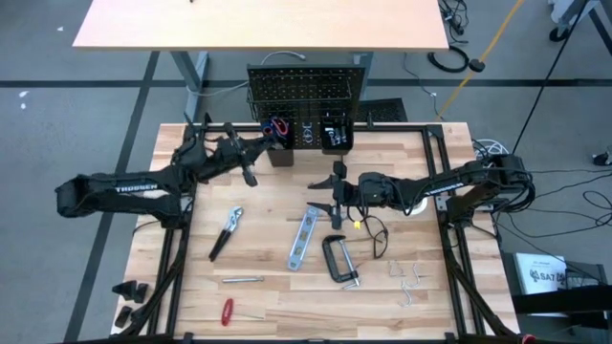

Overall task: Hang tools onto peg board
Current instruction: Put the black long nose pliers into the left black bin on the peg board

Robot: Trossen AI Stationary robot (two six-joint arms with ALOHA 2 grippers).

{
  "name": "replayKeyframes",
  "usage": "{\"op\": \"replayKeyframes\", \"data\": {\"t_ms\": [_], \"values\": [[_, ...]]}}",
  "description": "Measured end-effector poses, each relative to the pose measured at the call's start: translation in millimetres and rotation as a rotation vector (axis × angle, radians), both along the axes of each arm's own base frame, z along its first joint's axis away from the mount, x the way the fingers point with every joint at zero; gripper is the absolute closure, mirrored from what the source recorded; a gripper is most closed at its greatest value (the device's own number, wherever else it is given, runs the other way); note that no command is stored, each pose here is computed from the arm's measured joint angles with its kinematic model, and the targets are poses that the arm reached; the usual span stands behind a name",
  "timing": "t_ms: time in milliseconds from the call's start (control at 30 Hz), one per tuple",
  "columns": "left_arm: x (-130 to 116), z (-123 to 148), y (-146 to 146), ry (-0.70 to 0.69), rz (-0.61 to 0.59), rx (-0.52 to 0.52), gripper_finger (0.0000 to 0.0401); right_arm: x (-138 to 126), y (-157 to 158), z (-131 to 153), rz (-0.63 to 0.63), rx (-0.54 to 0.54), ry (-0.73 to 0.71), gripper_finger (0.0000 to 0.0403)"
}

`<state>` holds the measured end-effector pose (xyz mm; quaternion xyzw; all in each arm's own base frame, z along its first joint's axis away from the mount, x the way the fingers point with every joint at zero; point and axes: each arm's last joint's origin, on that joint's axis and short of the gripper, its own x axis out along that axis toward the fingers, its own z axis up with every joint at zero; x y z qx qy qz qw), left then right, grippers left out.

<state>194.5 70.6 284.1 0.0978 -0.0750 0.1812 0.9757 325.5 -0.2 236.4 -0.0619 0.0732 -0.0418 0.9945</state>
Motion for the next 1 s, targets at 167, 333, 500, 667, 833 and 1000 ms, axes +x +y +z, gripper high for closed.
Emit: {"op": "replayKeyframes", "data": {"t_ms": [167, 333, 500, 667, 833, 1000], "values": [[-5, -12, 10, 0.02, -0.024, -0.032, 0.0384, 0, 0, -2, 0.0, 0.0, 0.021, 0.0202], [-21, -25, 19, -0.131, -0.005, -0.075, 0.0384, -1, 0, -5, -0.001, 0.007, 0.049, 0.0202], [-41, -34, 27, -0.291, 0.008, -0.112, 0.0385, -1, 0, -7, -0.003, 0.017, 0.072, 0.0202], [-50, -37, 37, -0.316, 0.026, -0.168, 0.0385, -1, 0, -7, -0.003, 0.017, 0.074, 0.0202], [-56, -31, 49, -0.361, 0.06, -0.205, 0.0385, -1, 0, -7, -0.004, 0.021, 0.066, 0.0202], [-53, -31, 70, -0.333, 0.064, -0.265, 0.0385, -1, 0, -6, -0.004, 0.022, 0.056, 0.0202]]}}
